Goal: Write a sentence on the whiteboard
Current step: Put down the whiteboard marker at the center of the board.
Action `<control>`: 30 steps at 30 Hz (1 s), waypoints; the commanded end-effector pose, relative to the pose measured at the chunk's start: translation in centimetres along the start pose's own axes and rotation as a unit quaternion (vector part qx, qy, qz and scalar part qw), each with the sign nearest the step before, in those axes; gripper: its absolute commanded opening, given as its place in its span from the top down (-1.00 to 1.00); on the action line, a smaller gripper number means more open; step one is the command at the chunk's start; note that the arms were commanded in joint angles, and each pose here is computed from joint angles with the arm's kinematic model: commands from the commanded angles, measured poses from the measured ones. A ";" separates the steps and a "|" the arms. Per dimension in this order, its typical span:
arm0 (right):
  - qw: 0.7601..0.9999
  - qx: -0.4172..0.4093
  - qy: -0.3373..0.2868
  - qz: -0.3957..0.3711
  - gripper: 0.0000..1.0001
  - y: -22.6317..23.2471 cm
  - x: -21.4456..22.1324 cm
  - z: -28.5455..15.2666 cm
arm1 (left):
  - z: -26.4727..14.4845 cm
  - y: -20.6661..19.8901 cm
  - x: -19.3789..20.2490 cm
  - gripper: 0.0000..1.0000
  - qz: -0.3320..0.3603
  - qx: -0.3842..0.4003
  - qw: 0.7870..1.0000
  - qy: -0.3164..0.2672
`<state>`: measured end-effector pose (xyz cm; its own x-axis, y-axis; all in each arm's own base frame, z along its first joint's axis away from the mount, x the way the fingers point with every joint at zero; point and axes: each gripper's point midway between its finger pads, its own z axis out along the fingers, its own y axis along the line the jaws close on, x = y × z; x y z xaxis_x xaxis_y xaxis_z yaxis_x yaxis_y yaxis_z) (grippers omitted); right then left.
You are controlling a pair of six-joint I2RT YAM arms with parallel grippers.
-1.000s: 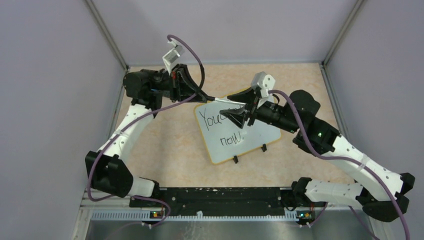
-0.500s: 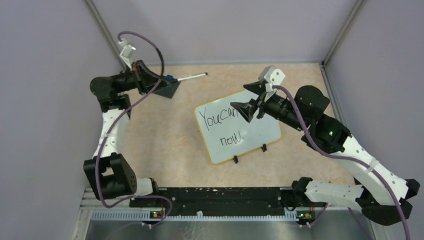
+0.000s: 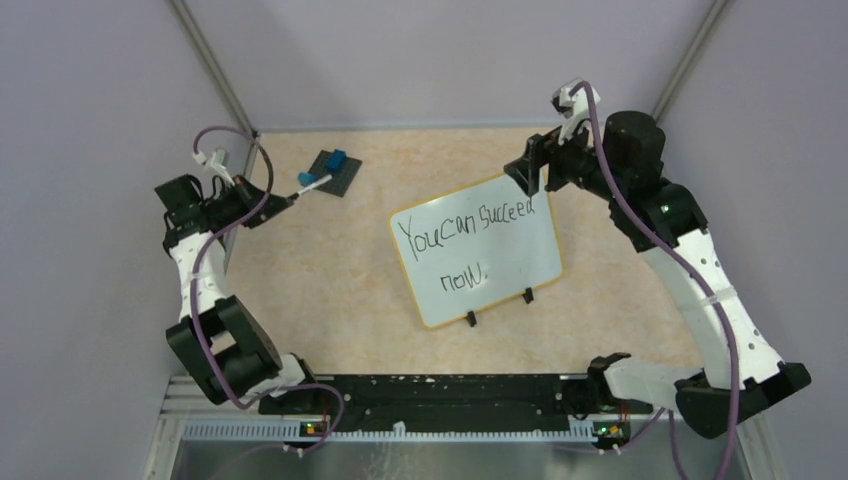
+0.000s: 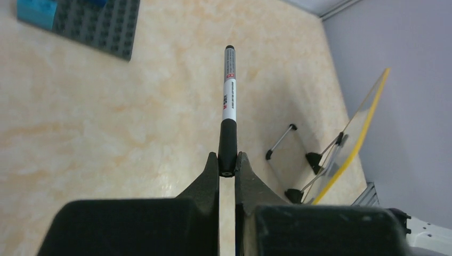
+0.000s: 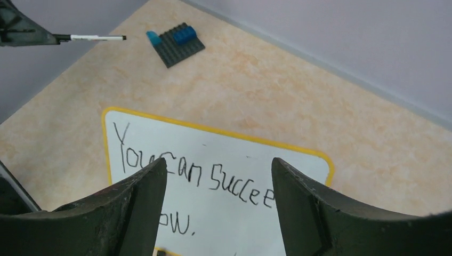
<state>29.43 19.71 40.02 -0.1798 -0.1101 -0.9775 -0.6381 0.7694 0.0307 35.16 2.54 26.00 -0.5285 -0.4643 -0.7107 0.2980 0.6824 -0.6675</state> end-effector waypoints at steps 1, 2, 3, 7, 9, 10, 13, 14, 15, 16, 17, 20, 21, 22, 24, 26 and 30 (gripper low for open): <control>0.996 -0.025 0.046 0.070 -0.39 -2.1 1.6 -0.3 | -0.3 4.7 7.8 1.00 0.008 -0.040 0.993 0.113; 0.995 -0.027 0.053 0.078 -0.38 -2.7 2.0 -0.2 | -0.3 5.0 8.8 1.00 -0.001 -0.032 0.991 0.127; 0.994 -0.027 0.061 0.085 -0.39 -3.3 2.5 -0.1 | -0.2 5.2 9.8 1.00 -0.009 -0.021 0.990 0.142; 0.991 -0.046 0.076 0.099 -0.39 -4.2 3.6 -0.4 | 0.1 6.3 13.1 1.00 -0.050 0.004 0.981 0.186; 0.990 -0.043 0.084 0.103 -0.39 -4.5 4.3 -0.4 | 0.3 7.1 14.5 1.00 -0.067 0.003 0.977 0.202; 0.990 -0.041 0.087 0.105 -0.39 -4.8 4.6 -0.4 | 0.3 7.5 15.2 1.00 -0.073 0.001 0.975 0.208; 0.988 -0.032 0.092 0.117 -0.39 -5.4 5.5 -0.7 | 0.7 8.8 16.6 0.99 -0.095 -0.013 0.971 0.221; 0.987 -0.031 0.094 0.123 -0.39 -5.6 5.9 -0.8 | 0.8 9.0 16.9 0.98 -0.101 -0.009 0.969 0.226; 0.987 -0.031 0.095 0.129 -0.39 -5.8 6.1 -0.9 | 1.1 9.2 17.1 0.96 -0.105 -0.009 0.967 0.231; 0.986 -0.032 0.094 0.135 -0.39 -5.9 6.2 -1.0 | 1.2 9.5 17.4 0.92 -0.112 -0.011 0.965 0.236; 0.985 -0.031 0.096 0.139 -0.39 -6.1 6.4 -1.1 | 1.4 9.8 17.7 0.91 -0.116 -0.018 0.963 0.242; 0.983 -0.032 0.097 0.150 -0.39 -6.4 6.8 -1.4 | 1.6 11.1 18.5 0.88 -0.130 -0.037 0.957 0.258; 0.983 -0.031 0.099 0.153 -0.40 -6.6 7.1 -1.4 | 1.6 11.5 18.8 0.86 -0.135 -0.046 0.954 0.263; 0.982 -0.032 0.100 0.156 -0.40 -6.6 7.2 -1.5 | 1.6 11.8 19.0 0.83 -0.138 -0.052 0.952 0.267; 0.981 -0.033 0.102 0.163 -0.40 -6.7 7.5 -1.6 | 1.5 12.3 19.3 0.77 -0.143 -0.064 0.949 0.274; 0.980 -0.032 0.099 0.167 -0.39 -6.9 7.6 -1.6 | 1.3 12.8 19.5 0.67 -0.144 -0.078 0.946 0.280; 0.978 -0.037 0.101 0.176 -0.40 -6.9 7.6 -1.6 | 1.1 13.5 19.5 0.49 -0.140 -0.099 0.942 0.288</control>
<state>31.86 12.43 31.30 -0.5645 0.0045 -0.8254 -0.5365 0.7579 0.3710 29.05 0.53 3.57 -0.9241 -0.3140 -0.2177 -0.0294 0.6267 -0.7787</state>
